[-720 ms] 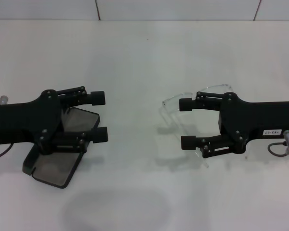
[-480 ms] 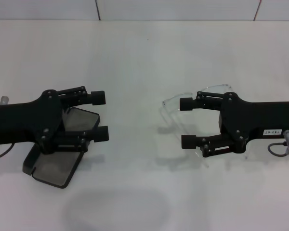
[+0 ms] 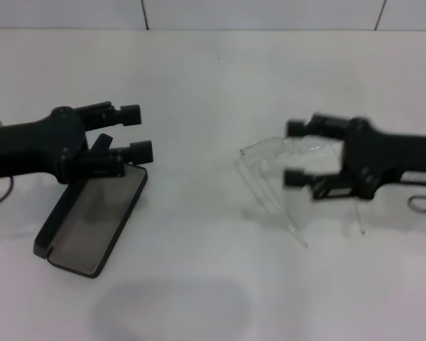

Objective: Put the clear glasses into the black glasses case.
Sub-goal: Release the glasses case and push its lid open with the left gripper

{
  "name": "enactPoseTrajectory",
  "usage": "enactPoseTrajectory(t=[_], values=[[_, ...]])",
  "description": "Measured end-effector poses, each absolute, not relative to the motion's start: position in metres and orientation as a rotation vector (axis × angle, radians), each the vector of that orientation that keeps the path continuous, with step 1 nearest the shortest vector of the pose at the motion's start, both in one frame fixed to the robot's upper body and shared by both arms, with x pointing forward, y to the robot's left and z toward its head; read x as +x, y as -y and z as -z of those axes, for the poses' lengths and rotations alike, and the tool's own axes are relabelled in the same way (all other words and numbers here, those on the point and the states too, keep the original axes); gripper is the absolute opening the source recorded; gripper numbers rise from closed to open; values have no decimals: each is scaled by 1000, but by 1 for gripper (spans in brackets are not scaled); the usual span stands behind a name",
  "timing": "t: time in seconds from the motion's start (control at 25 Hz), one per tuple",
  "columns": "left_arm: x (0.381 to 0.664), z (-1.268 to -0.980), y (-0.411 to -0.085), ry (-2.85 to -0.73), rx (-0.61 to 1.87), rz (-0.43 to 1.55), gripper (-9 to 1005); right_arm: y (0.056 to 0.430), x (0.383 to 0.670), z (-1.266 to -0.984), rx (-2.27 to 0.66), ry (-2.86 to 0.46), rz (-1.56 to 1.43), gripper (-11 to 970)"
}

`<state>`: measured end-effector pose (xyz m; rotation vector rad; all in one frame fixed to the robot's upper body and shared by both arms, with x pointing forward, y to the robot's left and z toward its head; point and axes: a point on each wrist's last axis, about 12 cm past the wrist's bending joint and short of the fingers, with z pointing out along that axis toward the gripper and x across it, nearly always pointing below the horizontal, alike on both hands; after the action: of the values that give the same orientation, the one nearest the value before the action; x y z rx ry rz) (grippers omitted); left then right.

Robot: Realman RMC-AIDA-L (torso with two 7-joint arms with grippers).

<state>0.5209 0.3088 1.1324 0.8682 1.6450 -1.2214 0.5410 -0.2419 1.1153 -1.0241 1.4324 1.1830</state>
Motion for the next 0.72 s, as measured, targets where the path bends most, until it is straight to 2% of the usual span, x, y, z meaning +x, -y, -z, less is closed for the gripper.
enactPoseTrajectory(t=[0.2, 0.4, 0.48, 0.56, 0.72], values=[[541, -1174, -308, -1884, 867, 1061, 851, 289, 541, -1122, -857, -1418, -1028, 884], [549, -1222, -299, -2135, 792, 742, 850, 325, 532, -1126, -750, -1409, -934, 884], [550, -1229, -295, -2200, 767, 660, 849, 332, 528, -1127, -721, -1398, -918, 884], [551, -1238, -284, -2314, 742, 496, 848, 337, 525, -1127, -711, -1393, -903, 885], [551, -1238, -258, -2464, 745, 249, 844, 339, 524, -1127, -719, -1382, -875, 885]])
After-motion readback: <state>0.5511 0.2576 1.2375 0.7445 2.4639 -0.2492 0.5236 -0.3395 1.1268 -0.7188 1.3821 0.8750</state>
